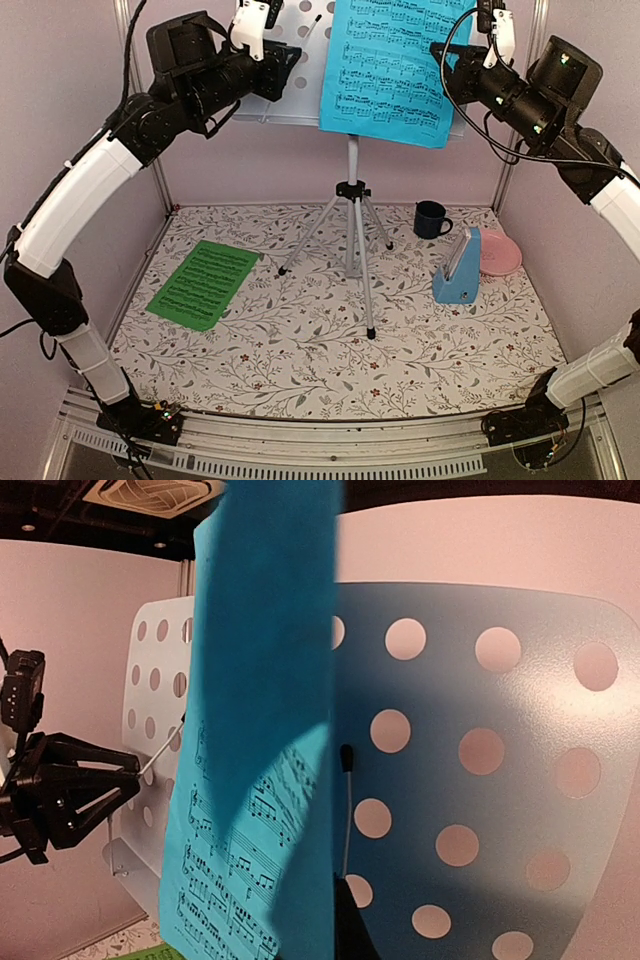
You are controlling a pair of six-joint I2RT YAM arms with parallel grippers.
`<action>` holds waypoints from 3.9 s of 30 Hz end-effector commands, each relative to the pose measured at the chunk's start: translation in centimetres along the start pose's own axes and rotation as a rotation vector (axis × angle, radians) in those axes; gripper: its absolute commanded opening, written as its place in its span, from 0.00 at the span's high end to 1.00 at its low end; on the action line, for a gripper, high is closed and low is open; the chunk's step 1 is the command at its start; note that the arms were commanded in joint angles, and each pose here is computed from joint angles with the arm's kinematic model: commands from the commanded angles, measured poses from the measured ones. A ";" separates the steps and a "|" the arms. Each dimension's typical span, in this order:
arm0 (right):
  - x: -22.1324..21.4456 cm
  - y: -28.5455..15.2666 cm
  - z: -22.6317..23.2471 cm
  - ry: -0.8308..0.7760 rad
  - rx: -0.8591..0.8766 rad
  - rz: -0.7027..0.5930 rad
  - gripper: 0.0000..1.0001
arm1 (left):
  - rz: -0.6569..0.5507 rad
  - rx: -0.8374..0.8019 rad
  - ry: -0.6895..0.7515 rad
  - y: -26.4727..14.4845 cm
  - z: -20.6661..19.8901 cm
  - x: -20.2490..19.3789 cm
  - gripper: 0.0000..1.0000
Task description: Set up the instrument practice props
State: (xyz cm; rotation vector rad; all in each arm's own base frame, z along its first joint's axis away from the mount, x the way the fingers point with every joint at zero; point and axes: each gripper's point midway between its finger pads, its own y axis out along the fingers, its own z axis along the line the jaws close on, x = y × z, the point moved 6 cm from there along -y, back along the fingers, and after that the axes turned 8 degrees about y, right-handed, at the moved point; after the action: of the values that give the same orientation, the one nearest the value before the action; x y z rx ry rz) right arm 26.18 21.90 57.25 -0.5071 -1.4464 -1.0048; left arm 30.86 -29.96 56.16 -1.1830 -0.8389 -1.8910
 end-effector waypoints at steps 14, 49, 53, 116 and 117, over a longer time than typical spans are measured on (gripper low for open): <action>1.7 1.2 -1.0 -0.015 -0.027 -0.104 1.00 | -0.051 0.018 0.067 1.0 0.6 0.3 0.95; -0.7 8.2 3.5 -0.215 0.294 -0.193 1.00 | -0.333 -0.152 0.126 -0.9 -2.1 0.3 1.00; -0.7 9.1 3.9 -0.206 0.322 -0.209 1.00 | -0.333 -0.154 0.124 -0.8 -2.1 0.3 1.00; -5.1 10.4 4.4 -0.139 0.391 -0.146 0.43 | -0.330 -0.155 0.110 -0.3 -2.1 -0.2 1.00; -5.2 10.3 4.3 -0.140 0.383 -0.145 0.42 | -0.328 -0.155 0.110 -0.3 -2.2 -0.3 1.00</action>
State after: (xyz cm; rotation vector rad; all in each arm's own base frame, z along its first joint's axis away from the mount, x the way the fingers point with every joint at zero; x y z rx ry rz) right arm 31.85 32.64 57.13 -0.1065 -1.8254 -0.7678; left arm 29.75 -31.50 54.86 -1.0694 -0.8558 -2.2838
